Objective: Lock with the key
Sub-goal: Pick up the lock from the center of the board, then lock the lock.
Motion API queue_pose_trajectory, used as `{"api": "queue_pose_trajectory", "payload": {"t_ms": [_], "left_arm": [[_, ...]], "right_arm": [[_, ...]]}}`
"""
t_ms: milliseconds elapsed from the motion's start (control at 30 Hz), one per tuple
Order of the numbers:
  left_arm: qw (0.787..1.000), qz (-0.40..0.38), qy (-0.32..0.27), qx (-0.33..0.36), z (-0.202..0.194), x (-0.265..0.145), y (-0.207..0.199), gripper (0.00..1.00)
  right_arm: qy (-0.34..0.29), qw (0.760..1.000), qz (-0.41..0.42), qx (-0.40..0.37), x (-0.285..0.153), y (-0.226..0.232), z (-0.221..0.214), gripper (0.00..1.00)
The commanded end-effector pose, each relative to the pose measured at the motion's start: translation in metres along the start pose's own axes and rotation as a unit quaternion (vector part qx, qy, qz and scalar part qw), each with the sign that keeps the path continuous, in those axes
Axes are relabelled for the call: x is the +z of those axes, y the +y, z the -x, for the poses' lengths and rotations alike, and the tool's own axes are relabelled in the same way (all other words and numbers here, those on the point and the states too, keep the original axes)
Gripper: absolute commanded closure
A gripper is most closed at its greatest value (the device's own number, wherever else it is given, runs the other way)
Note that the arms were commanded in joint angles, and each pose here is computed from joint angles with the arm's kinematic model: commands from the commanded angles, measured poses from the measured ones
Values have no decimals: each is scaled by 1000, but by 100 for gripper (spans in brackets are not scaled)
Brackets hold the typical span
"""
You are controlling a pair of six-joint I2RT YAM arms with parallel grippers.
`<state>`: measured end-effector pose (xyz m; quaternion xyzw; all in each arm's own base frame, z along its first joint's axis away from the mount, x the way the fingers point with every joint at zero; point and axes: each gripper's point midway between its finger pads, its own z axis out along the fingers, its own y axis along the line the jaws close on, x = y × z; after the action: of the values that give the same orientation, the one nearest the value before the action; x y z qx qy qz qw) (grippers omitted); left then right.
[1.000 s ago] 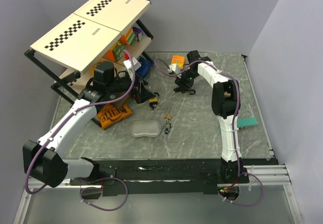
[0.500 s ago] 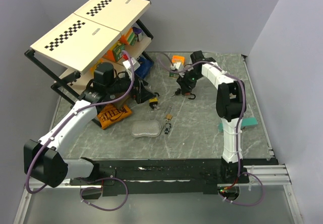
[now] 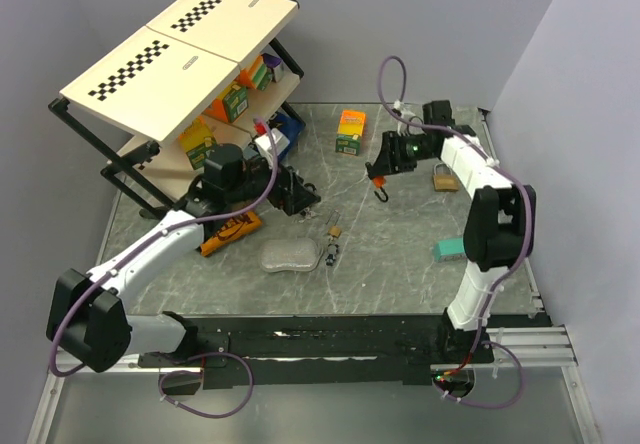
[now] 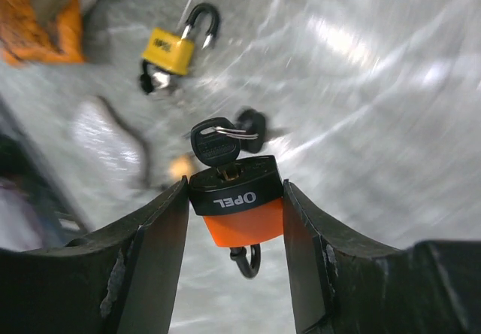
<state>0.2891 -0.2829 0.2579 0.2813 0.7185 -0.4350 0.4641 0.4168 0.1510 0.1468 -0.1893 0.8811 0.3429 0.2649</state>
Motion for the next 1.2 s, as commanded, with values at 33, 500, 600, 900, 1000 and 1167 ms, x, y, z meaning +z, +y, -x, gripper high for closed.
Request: {"api": "queue_pose_trajectory", "payload": {"t_ms": [33, 500, 600, 900, 1000, 1167], "left_arm": [[998, 36, -45, -13, 15, 26, -6, 15], [993, 101, -8, -54, -13, 95, -21, 13], [991, 115, -5, -73, -15, 106, -20, 18], [988, 142, -7, -64, -19, 136, -22, 27], [987, 150, -14, -56, -15, 143, -22, 32], [982, 181, -7, -49, -19, 154, -9, 47]], "right_arm": [[-94, 988, 29, 122, -34, 56, 27, 100], [-178, 915, -113, 344, -60, 56, 29, 100], [-179, 912, -123, 347, -59, 61, 32, 100], [-180, 908, -125, 357, -54, 69, 38, 100], [-178, 908, -120, 359, -52, 72, 39, 100], [-171, 909, -112, 363, -48, 78, 38, 100]]}}
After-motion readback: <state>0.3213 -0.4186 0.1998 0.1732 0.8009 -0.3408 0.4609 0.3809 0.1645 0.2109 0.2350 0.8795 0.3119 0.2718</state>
